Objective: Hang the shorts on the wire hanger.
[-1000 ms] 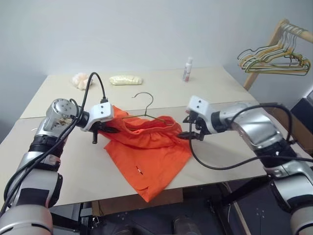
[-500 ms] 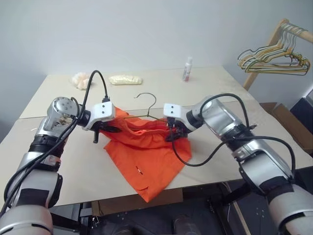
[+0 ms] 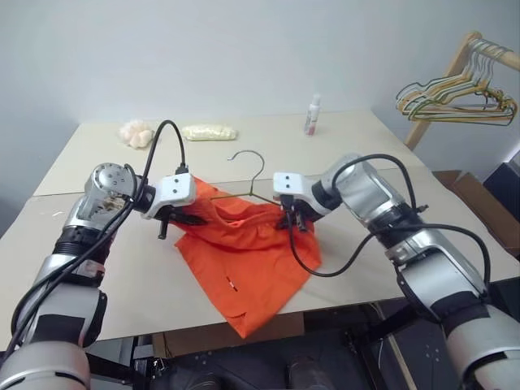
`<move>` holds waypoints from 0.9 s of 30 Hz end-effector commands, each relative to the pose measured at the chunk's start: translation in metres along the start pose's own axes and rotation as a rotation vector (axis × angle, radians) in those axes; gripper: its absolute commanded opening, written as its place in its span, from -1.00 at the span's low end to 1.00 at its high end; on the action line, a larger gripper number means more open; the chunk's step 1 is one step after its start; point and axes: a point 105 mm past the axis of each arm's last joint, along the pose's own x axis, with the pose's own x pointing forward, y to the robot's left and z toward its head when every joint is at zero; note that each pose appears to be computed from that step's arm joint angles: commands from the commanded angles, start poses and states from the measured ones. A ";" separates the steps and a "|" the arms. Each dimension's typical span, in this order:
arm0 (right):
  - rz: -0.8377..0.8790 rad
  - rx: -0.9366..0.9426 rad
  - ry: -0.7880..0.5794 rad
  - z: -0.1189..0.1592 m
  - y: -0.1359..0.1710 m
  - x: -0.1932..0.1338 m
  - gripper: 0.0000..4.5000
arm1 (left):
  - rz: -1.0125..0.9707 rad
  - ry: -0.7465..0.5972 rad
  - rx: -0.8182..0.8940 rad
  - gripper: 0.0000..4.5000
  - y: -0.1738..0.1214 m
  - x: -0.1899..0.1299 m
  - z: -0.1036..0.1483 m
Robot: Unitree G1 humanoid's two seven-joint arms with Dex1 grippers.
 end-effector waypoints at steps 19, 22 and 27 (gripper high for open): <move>-0.490 0.909 -0.249 -0.106 0.081 -0.133 -0.99 | 0.273 -0.640 -0.149 0.99 0.032 -0.042 0.101; -0.702 1.015 -0.305 -0.132 0.082 -0.163 -0.99 | 0.209 -0.826 -0.172 0.99 0.024 -0.042 0.139; -1.035 1.176 -0.364 -0.161 0.067 -0.192 -0.99 | 0.139 -0.928 -0.169 0.99 0.014 -0.044 0.165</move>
